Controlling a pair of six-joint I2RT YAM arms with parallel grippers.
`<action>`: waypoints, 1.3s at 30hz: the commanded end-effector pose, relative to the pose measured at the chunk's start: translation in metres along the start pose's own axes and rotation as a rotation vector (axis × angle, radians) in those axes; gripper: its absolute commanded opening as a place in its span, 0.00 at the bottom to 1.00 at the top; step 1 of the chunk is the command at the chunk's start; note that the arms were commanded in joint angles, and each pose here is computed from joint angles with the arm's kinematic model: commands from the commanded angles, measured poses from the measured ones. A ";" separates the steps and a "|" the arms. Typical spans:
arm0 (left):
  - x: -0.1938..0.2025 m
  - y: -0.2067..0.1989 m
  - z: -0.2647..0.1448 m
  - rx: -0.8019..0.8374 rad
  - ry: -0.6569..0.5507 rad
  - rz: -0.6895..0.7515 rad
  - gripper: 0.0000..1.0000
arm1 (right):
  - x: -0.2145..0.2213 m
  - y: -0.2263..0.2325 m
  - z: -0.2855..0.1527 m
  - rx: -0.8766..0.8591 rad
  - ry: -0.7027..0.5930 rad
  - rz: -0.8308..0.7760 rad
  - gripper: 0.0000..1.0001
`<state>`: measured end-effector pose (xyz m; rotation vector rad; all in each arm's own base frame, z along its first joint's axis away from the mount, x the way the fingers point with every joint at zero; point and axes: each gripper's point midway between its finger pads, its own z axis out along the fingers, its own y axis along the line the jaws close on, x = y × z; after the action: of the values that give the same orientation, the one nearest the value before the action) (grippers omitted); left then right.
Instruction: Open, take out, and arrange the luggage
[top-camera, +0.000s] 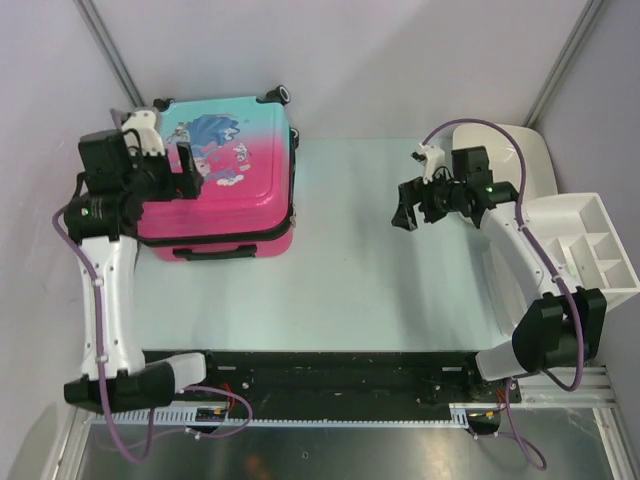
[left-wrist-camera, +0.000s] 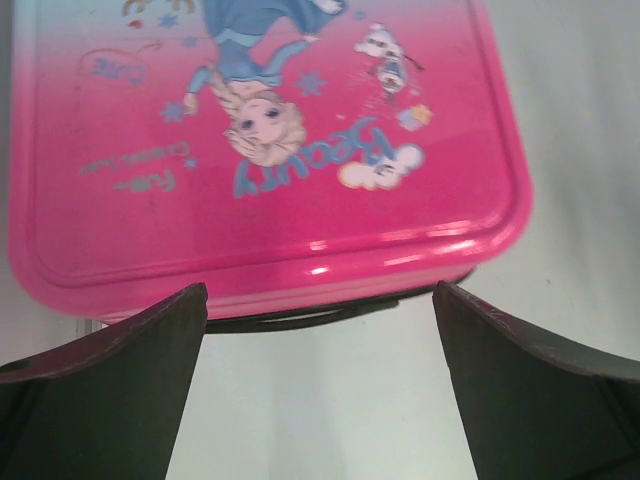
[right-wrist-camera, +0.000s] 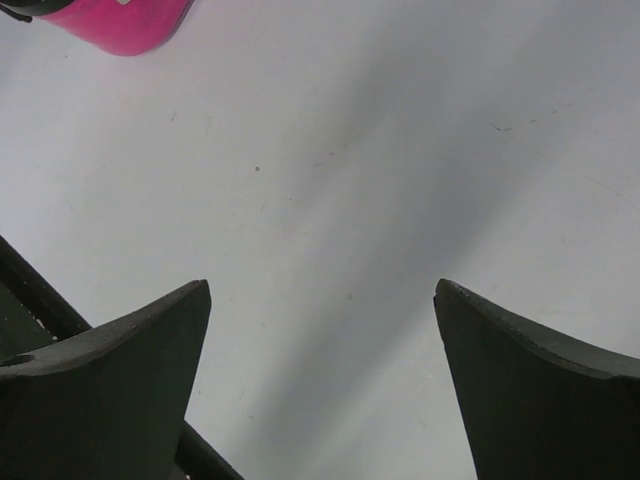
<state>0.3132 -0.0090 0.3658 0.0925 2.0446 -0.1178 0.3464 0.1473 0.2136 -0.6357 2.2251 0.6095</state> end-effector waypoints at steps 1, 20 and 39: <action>-0.018 0.026 0.019 0.037 -0.007 -0.142 1.00 | -0.017 0.005 0.010 -0.010 -0.033 -0.060 1.00; -0.062 0.177 0.169 -0.234 0.017 -0.222 1.00 | -0.061 0.010 0.042 -0.062 -0.193 -0.073 1.00; 0.036 0.180 0.242 0.092 0.184 -0.358 1.00 | -0.054 0.030 0.061 -0.205 -0.190 -0.145 1.00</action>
<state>0.5364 0.1778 0.2371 -0.3119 2.1858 -0.1967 0.3899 0.2079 0.2031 -0.7193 2.0579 0.7584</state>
